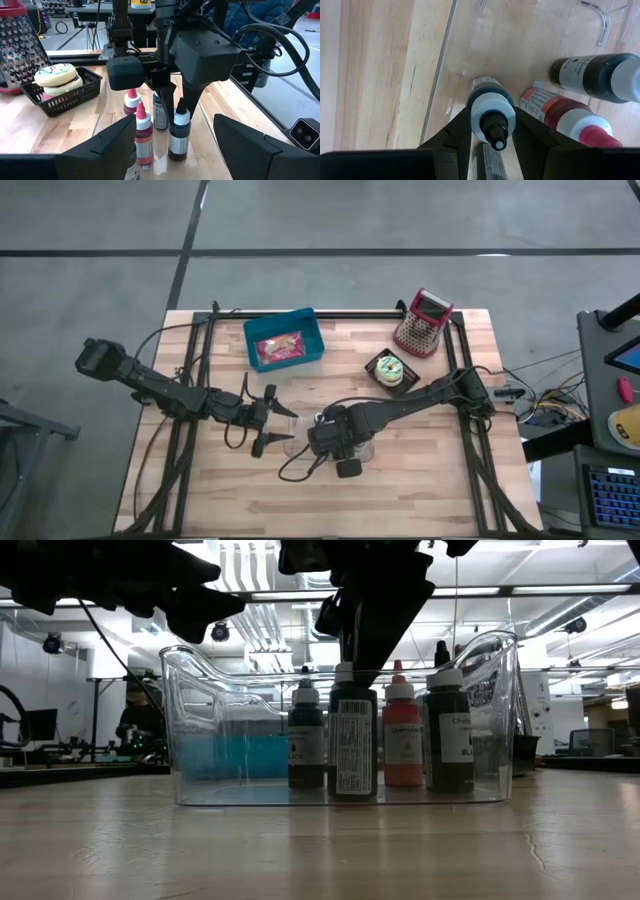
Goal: Pick & Place Food Item
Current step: Put the black food coloring bottle into the transparent bin
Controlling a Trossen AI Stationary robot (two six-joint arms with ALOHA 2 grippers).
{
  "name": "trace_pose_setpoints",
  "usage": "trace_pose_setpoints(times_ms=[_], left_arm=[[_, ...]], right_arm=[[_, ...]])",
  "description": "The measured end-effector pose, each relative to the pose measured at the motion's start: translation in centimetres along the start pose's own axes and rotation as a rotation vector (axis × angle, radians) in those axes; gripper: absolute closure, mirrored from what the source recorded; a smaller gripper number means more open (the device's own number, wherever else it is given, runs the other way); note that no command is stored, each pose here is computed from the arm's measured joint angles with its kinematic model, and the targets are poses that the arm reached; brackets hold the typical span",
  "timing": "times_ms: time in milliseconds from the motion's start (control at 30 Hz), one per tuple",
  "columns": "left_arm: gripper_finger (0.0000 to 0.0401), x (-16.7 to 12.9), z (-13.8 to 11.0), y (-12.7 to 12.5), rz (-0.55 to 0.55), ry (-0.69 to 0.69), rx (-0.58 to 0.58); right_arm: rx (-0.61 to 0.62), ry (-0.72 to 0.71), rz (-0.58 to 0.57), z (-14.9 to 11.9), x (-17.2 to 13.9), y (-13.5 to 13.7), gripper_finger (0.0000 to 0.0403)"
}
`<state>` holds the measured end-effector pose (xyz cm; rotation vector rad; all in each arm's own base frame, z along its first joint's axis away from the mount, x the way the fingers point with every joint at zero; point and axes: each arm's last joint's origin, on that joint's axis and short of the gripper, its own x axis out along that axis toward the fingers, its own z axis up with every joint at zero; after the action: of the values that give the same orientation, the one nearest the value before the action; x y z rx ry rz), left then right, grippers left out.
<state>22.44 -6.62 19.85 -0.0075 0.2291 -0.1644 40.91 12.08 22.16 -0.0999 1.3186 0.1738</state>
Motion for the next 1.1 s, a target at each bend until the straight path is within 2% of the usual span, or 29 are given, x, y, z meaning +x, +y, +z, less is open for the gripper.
trace_pose_setpoints(times_ms=[233,400,500,1100], left_arm=[[0.0128,0.00,0.00,0.00,0.000,0.000,0.000],[0.0128,0.00,0.00,0.00,0.000,0.000,0.000],[0.0128,0.00,0.00,0.00,0.001,0.000,0.000],[0.0128,0.00,0.00,0.02,0.002,0.000,0.000]], right_arm=[[-0.001,0.000,0.000,0.00,0.00,0.03,0.0291],[0.011,0.002,0.001,-0.02,0.03,0.03,0.0230],[0.014,0.002,0.001,-0.02,0.03,0.03,0.0214],[0.015,0.002,0.003,-0.04,0.03,0.15,0.0218]])
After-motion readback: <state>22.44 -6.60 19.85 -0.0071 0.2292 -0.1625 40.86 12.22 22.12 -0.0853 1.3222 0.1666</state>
